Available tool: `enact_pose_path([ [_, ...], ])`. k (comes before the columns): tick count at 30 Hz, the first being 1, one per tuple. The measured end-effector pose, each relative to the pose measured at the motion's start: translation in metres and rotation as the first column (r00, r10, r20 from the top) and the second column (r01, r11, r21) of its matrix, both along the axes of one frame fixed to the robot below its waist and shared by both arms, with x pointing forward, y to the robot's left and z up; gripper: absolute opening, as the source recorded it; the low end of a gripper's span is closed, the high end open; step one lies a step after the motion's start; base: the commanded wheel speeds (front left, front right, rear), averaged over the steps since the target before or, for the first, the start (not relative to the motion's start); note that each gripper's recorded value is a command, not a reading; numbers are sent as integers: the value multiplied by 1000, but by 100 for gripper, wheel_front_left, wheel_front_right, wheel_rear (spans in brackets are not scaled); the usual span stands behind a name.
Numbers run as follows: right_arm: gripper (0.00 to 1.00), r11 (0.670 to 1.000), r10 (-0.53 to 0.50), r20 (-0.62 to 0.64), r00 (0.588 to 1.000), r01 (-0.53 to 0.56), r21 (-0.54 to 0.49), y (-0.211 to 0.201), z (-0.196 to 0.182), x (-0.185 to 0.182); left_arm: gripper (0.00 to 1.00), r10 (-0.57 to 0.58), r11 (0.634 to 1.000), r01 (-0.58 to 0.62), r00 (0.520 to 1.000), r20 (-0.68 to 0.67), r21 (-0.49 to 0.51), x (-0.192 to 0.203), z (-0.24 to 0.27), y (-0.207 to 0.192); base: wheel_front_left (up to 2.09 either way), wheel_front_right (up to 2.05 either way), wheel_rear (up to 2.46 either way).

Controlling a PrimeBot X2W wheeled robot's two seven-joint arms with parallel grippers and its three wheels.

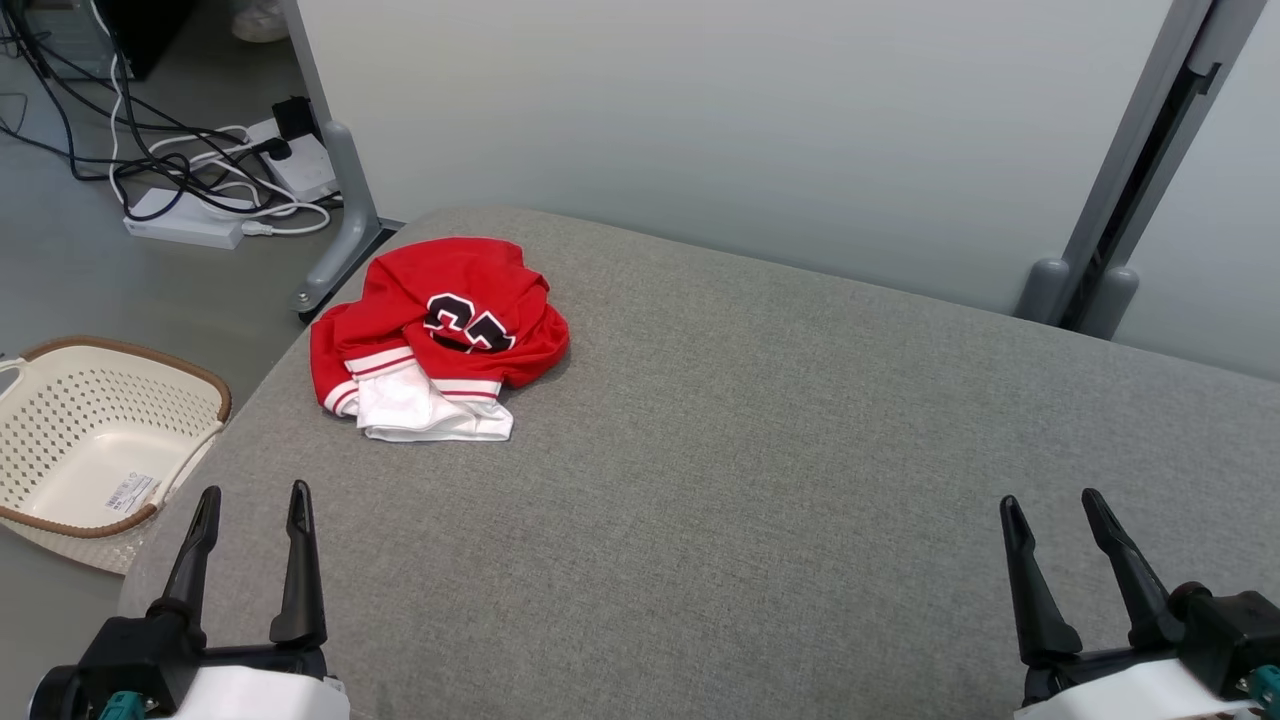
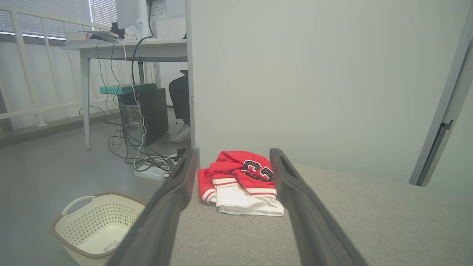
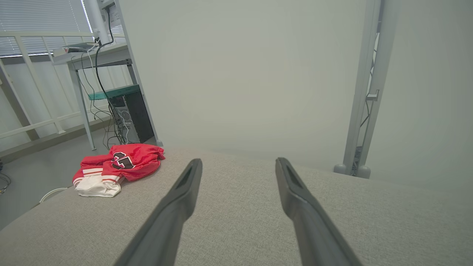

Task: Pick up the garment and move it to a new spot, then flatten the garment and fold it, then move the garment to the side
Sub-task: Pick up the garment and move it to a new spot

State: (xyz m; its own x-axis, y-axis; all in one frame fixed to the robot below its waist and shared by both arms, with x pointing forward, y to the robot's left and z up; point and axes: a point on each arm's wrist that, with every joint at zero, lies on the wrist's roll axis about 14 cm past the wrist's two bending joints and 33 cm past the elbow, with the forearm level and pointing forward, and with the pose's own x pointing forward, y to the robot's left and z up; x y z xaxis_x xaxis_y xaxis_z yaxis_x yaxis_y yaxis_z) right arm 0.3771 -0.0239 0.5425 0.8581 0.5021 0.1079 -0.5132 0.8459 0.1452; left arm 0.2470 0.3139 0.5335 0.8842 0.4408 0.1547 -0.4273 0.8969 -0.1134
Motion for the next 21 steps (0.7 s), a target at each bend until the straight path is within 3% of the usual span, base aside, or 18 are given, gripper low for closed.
enact_pose_path([
  [13, 100, 1000, 8, -8, 1000, -8, 7, 3, -3, 2, 100, 4, 1000, -5, 999, 34, 24, 5, 14, 0, 0, 0, 0],
  [21, 100, 1000, 18, 0, 1000, -18, 11, 8, 1, 15, 100, -96, 973, 39, 965, 245, 226, 63, 135, 6, 0, 0, 0],
])
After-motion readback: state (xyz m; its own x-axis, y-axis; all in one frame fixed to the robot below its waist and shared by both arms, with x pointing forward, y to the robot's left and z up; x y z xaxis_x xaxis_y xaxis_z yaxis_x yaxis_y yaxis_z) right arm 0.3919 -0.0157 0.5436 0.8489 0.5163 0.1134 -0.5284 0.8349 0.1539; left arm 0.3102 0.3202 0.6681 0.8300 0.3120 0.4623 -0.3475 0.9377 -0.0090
